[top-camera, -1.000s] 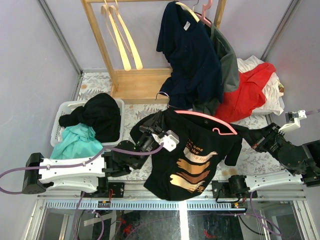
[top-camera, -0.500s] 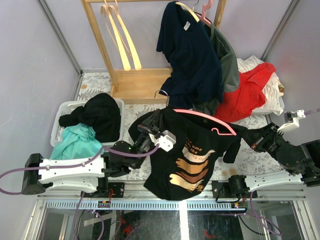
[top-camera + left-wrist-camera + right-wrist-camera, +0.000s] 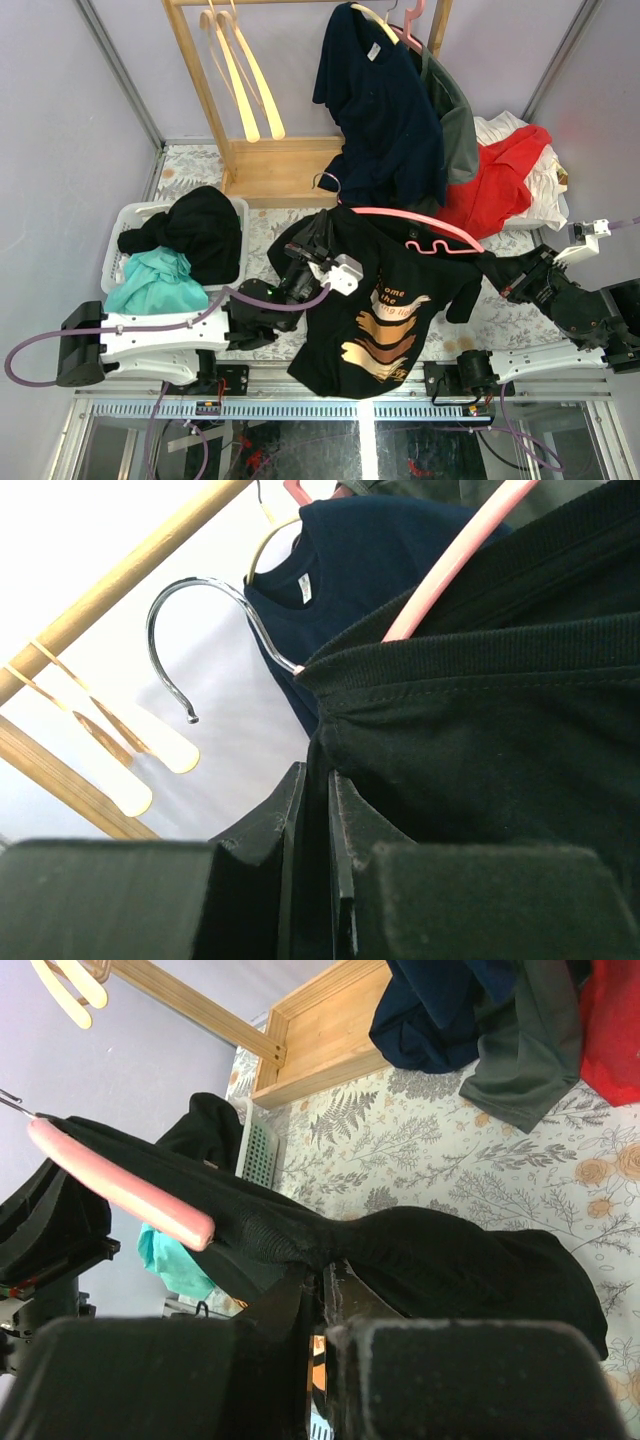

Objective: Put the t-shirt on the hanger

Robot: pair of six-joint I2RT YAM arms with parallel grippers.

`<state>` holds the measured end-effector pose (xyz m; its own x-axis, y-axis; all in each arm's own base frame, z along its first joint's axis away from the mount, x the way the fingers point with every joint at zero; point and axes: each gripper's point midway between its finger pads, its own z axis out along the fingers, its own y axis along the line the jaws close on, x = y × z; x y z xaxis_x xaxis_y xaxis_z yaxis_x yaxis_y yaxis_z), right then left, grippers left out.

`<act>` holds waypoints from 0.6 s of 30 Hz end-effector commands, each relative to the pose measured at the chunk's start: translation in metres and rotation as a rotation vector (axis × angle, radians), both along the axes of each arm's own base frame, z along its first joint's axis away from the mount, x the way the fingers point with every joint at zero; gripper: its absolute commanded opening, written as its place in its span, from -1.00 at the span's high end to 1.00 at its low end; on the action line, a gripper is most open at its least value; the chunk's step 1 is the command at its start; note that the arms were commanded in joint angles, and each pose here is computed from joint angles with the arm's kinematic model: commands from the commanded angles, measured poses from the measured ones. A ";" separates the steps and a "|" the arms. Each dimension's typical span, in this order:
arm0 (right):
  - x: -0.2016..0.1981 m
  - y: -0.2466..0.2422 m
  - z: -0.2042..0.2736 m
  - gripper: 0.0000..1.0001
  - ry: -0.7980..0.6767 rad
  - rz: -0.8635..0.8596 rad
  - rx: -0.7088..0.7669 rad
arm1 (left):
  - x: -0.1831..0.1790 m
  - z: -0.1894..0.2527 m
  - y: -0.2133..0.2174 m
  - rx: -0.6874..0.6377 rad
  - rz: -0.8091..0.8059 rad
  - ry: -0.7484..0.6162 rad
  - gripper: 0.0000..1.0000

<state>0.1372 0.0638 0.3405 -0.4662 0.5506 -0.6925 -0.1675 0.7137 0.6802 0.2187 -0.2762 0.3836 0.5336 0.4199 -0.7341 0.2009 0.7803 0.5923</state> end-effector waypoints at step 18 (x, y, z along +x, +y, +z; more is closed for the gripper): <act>-0.015 0.038 0.036 1.00 -0.072 0.307 0.067 | 0.010 0.011 0.058 -0.128 0.198 0.003 1.00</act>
